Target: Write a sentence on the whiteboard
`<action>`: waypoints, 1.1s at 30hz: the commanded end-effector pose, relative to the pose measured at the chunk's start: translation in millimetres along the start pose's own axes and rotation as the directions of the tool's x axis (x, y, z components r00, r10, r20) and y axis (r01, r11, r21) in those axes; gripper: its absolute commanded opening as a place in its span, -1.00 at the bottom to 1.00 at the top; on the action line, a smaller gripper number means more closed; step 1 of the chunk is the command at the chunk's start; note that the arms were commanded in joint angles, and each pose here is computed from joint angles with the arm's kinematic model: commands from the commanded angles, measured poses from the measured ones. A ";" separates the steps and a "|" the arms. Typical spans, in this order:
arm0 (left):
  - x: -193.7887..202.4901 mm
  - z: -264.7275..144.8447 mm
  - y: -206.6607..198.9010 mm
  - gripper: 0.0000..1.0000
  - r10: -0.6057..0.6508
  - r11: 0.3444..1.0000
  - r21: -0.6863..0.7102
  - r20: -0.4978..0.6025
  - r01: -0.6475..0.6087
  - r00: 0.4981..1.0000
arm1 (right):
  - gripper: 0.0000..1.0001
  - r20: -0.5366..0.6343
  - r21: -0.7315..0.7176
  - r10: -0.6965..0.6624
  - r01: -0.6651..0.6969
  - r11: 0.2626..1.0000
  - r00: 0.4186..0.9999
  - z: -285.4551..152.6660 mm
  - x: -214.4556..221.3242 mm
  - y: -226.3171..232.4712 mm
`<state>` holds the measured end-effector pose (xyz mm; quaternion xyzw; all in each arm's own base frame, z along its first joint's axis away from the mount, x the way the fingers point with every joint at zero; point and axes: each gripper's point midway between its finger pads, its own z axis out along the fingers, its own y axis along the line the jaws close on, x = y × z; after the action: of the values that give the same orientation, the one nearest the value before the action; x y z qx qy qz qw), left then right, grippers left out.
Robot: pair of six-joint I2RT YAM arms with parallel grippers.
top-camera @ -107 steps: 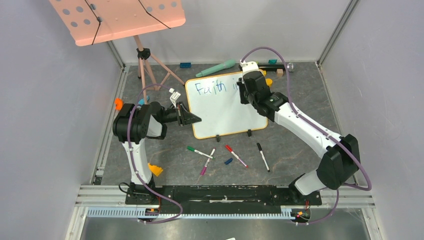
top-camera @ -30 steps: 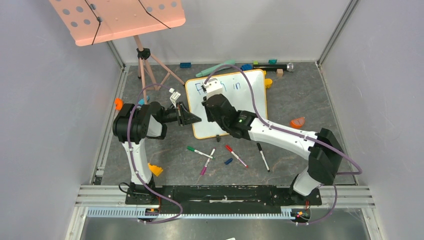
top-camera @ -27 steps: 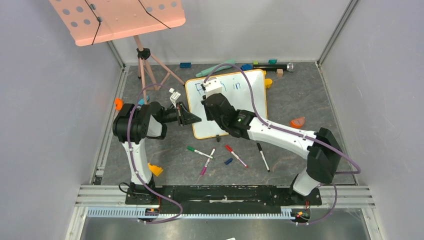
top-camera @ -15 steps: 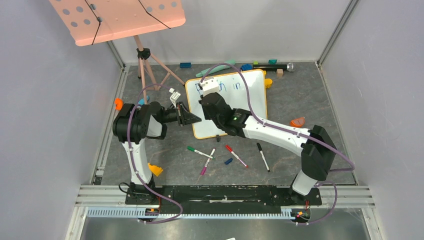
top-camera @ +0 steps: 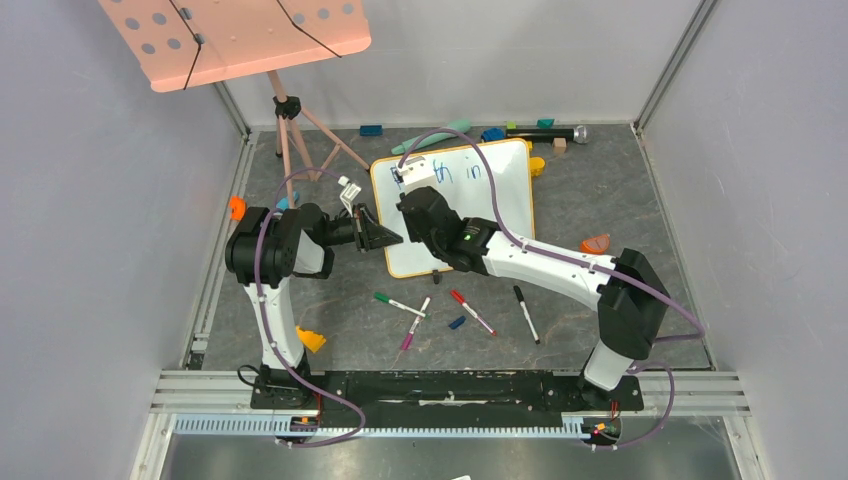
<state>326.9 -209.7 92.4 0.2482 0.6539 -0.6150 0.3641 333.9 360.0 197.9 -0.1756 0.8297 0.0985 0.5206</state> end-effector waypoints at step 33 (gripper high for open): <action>-4.5 2.0 -14.3 -0.96 0.228 0.971 0.076 -0.016 -0.226 0.974 | -1.00 -0.018 0.063 0.007 -0.006 0.998 1.000 -1.9 8.4 -21.9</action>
<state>326.9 -209.9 92.8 0.2483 0.6538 -0.6150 0.3642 326.3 347.4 170.0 -0.1849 0.8436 0.0743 0.4987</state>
